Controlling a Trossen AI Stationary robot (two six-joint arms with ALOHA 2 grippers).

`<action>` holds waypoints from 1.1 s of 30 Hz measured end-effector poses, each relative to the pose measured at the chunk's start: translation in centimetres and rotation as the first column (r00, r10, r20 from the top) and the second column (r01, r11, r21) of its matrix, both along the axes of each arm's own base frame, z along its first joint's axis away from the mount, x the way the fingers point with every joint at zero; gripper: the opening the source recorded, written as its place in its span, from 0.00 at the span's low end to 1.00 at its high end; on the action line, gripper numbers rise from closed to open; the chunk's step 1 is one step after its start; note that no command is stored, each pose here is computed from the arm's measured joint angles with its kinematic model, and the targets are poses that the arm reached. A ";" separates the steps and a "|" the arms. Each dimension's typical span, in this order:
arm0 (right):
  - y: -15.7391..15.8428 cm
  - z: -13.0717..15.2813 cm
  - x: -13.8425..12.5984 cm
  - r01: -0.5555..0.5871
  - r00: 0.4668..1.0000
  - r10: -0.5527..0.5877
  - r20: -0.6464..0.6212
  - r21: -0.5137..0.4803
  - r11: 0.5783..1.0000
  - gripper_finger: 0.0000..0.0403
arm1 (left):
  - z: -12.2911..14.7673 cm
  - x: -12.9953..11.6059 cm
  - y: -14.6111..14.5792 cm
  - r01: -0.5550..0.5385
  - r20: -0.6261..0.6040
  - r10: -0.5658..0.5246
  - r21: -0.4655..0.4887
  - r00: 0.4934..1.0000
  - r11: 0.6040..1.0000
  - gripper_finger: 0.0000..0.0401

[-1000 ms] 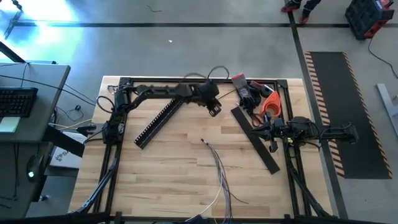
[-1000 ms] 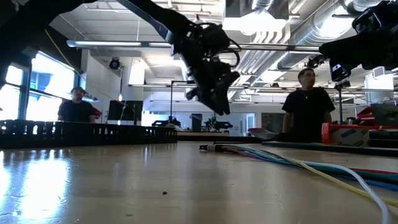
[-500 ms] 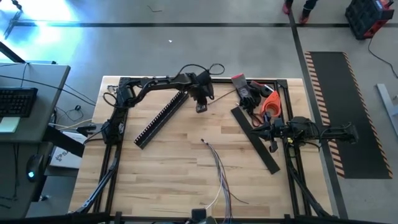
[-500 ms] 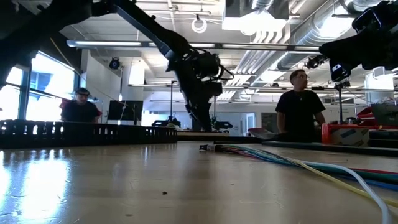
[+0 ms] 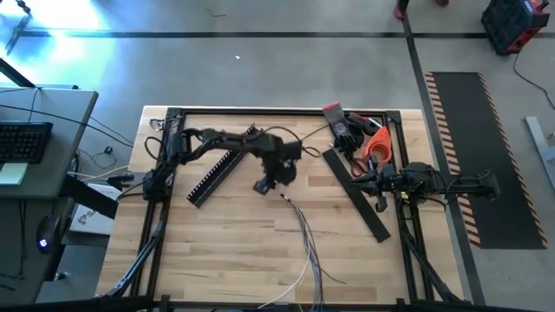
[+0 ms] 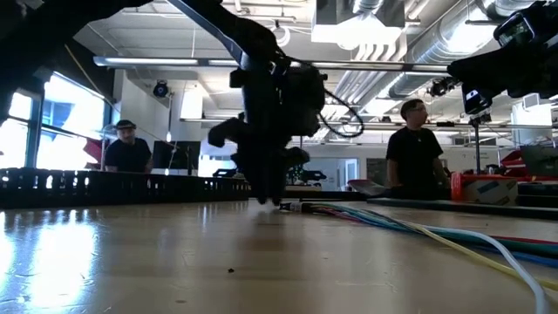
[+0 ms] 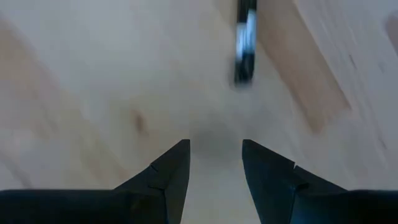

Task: Ziptie cables
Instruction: Prepare the cables on the table

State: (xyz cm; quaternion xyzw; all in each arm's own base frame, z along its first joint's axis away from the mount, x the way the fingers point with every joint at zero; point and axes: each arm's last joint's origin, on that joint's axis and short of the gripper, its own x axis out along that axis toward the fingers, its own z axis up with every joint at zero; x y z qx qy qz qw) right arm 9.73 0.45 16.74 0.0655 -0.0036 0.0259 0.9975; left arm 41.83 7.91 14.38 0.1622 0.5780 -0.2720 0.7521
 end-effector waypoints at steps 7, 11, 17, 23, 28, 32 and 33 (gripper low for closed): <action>0.0 0.0 0.0 0.000 1.000 0.000 0.000 0.000 1.000 0.04 | -0.7 1.1 -3.7 -0.021 0.059 0.012 0.145 0.998 0.989 0.33; 0.0 0.0 0.0 0.000 1.000 0.000 0.000 0.000 1.000 0.04 | -0.8 1.1 -4.5 -0.039 0.052 0.032 0.143 0.998 0.989 0.33; 0.0 0.0 0.0 0.000 1.000 0.000 0.000 0.000 1.000 0.04 | 0.5 0.6 -5.3 -0.055 0.045 0.049 0.149 0.998 0.987 0.33; 0.0 0.0 0.0 0.000 1.000 0.000 0.000 0.000 1.000 0.04 | 1.7 1.0 -6.1 -0.020 0.117 0.013 0.060 0.993 0.998 0.33; 0.0 0.0 0.0 0.000 1.000 0.000 0.000 0.000 1.000 0.04 | -0.2 1.8 -7.3 0.042 0.134 -0.054 0.094 0.990 0.995 0.33; 0.0 0.0 0.0 0.000 1.000 0.000 0.000 0.000 1.000 0.04 | -1.3 2.3 -8.0 -0.008 0.135 -0.021 0.209 0.991 0.978 0.33; 0.0 0.0 0.0 0.000 1.000 0.000 0.000 0.000 1.000 0.04 | -1.3 2.3 -8.2 -0.013 0.134 -0.018 0.229 0.991 0.973 0.33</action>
